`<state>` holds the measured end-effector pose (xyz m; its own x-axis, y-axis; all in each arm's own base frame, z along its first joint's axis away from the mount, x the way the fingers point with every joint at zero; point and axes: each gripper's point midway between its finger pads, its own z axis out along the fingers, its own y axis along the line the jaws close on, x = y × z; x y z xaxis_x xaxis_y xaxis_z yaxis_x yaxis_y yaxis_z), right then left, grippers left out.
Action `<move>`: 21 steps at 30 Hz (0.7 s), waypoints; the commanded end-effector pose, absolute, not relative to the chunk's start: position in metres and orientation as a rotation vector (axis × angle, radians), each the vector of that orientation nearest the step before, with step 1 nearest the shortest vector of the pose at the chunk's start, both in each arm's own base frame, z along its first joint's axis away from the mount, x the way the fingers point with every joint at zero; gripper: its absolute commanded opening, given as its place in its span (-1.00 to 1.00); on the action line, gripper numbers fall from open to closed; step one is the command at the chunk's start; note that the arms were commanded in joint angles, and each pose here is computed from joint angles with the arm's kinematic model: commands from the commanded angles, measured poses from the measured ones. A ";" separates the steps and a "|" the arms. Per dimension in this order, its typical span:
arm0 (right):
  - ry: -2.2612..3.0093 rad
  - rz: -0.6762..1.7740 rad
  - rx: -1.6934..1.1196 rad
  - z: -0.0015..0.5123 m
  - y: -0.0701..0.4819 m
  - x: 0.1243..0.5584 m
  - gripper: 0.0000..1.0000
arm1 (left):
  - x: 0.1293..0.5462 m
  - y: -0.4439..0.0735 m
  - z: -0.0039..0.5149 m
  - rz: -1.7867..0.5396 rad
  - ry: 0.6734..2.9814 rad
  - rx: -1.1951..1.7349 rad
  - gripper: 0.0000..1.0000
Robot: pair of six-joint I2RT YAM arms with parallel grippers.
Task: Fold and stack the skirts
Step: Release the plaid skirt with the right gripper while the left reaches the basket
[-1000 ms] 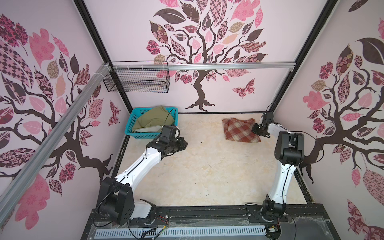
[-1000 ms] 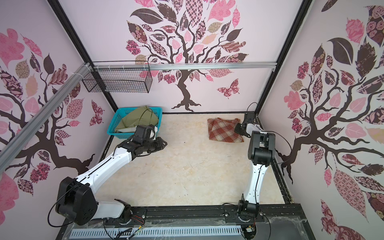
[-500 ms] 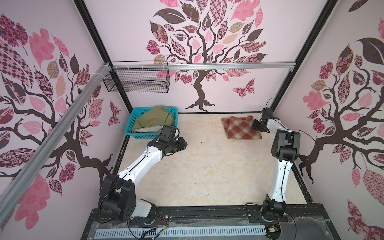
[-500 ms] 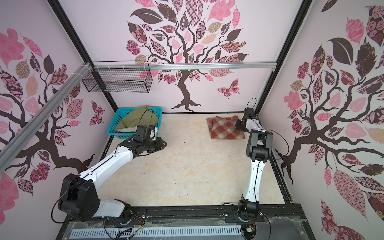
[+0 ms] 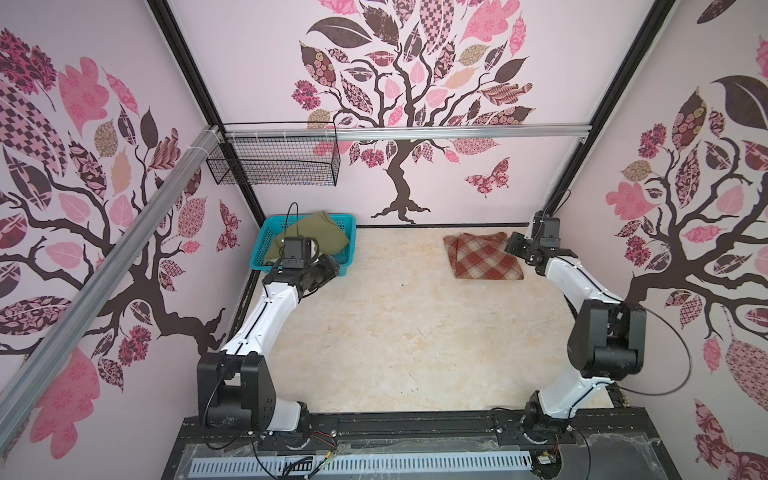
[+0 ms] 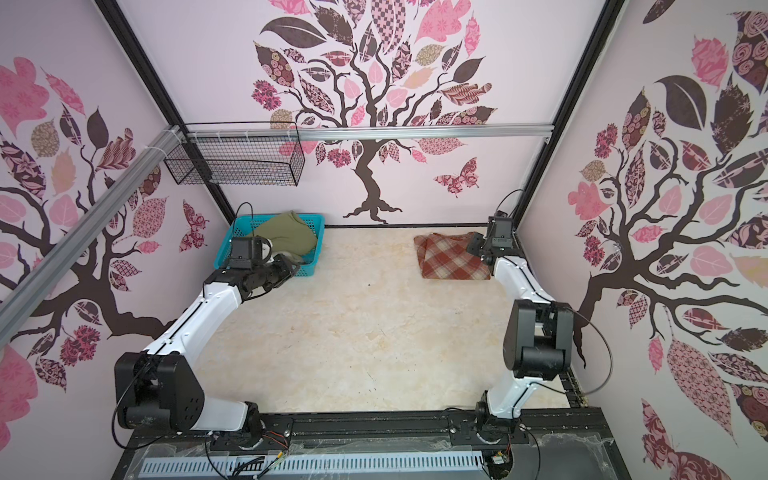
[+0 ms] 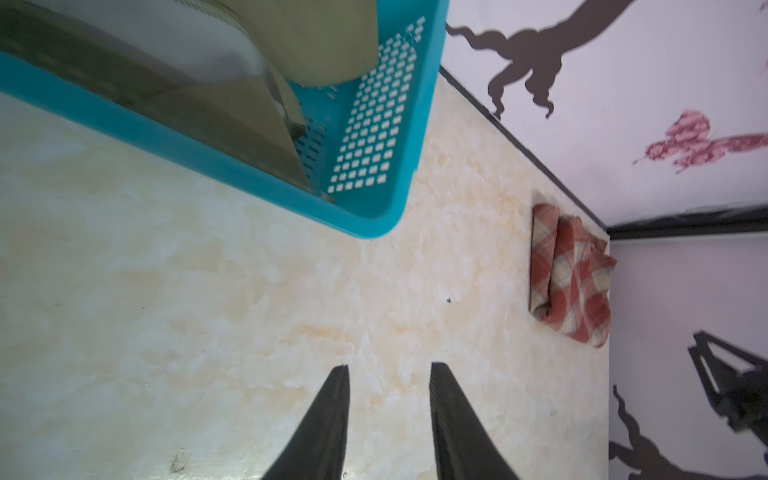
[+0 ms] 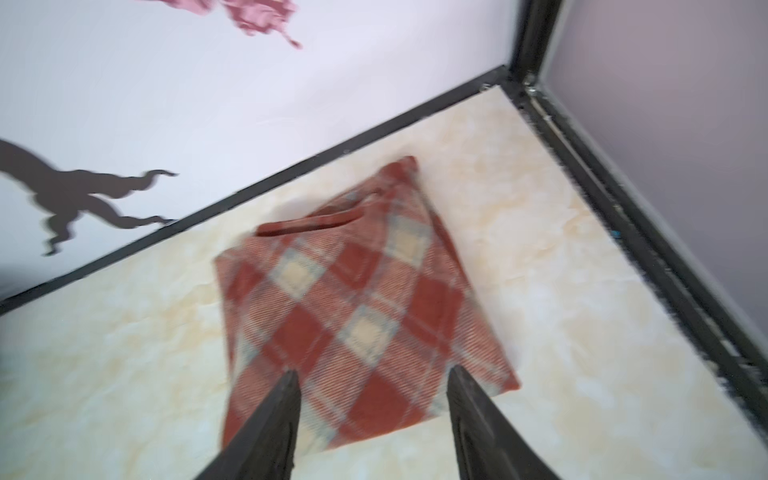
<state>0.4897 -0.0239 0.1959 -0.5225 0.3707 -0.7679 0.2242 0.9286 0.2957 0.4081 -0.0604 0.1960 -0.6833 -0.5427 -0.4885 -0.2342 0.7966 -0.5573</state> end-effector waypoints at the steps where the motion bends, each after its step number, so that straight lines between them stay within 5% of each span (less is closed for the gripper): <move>1: 2.167 0.349 0.458 0.174 0.010 0.469 0.19 | 0.428 -0.035 0.208 -0.506 2.269 -0.626 -0.21; 7: 2.205 0.492 0.376 0.162 0.061 0.437 0.15 | 0.452 0.005 0.214 -0.208 2.309 -0.616 -0.16; 21: 2.226 0.677 0.244 0.165 0.119 0.418 0.19 | 0.465 0.130 0.182 0.048 2.334 -0.843 -0.09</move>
